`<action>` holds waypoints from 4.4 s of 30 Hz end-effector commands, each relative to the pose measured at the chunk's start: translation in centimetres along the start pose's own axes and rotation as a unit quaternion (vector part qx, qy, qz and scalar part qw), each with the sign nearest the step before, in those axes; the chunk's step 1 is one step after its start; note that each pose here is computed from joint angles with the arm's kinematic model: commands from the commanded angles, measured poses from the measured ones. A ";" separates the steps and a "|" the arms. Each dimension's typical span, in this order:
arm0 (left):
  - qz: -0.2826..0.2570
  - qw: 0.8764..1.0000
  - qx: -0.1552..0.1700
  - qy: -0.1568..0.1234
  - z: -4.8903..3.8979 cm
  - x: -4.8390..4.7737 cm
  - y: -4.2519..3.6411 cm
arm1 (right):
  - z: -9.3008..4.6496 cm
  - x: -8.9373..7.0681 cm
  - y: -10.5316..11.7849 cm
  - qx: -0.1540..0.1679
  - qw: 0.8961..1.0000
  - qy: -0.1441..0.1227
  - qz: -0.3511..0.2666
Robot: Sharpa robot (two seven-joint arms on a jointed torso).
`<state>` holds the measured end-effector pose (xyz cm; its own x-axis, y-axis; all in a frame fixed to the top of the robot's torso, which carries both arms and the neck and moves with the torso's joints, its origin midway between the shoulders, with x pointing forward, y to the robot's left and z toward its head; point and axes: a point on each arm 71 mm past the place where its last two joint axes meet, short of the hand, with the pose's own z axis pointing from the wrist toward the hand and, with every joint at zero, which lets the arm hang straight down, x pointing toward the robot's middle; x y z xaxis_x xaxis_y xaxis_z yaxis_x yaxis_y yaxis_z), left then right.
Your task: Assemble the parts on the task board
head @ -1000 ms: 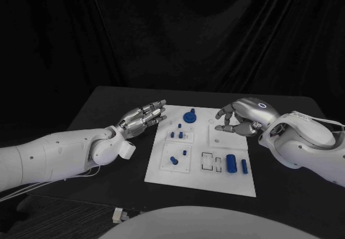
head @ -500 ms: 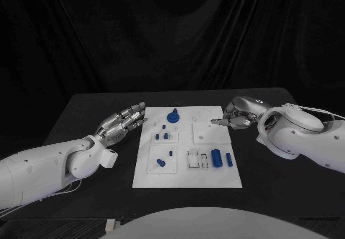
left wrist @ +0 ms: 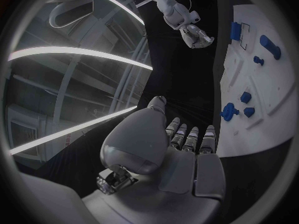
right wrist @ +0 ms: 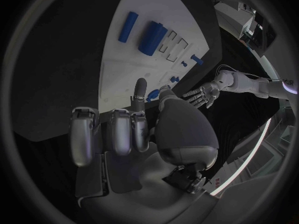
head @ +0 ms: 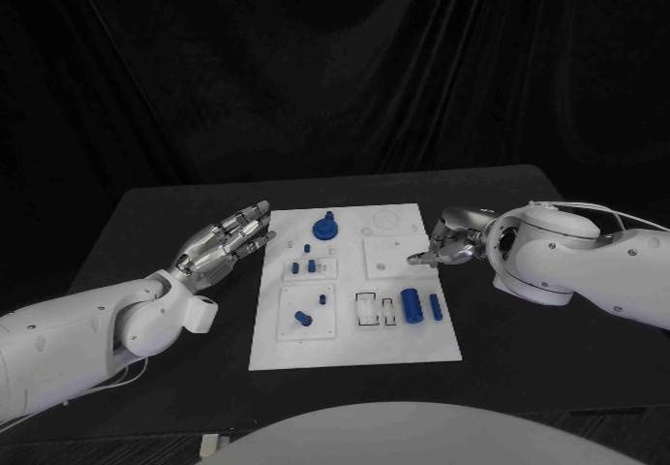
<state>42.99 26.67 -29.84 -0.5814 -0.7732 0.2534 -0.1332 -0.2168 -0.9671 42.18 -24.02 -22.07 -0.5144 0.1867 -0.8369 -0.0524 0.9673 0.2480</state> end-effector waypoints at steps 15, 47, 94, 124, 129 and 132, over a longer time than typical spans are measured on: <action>0.077 0.994 0.076 -0.028 -1.50 -0.06 -1.67 | 0.9 1.8 1.7 0.024 0.992 0.106 -0.062; 0.085 0.994 0.071 -0.005 -1.32 0.34 -1.50 | 2.4 5.0 1.9 0.029 0.982 0.153 -0.108; 0.066 0.997 0.039 0.019 -0.35 0.60 -0.63 | 0.6 4.2 3.6 0.028 0.970 0.163 0.178; 0.056 0.998 0.030 0.032 -0.08 0.86 -0.38 | 2.7 7.5 5.4 0.030 0.961 0.223 0.159; 0.055 0.998 0.028 0.032 -0.18 0.79 -0.39 | 3.0 7.6 5.4 0.031 0.962 0.223 0.154; 0.055 0.998 0.027 0.032 -0.26 0.75 -0.40 | 3.1 7.7 5.5 0.032 0.962 0.223 0.152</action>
<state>42.49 26.41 -29.79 -0.6298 -0.7658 0.1300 -0.0726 -0.1086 -0.9914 40.67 -16.76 -28.52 -0.8068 0.4054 -0.4298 0.2159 0.8795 0.4242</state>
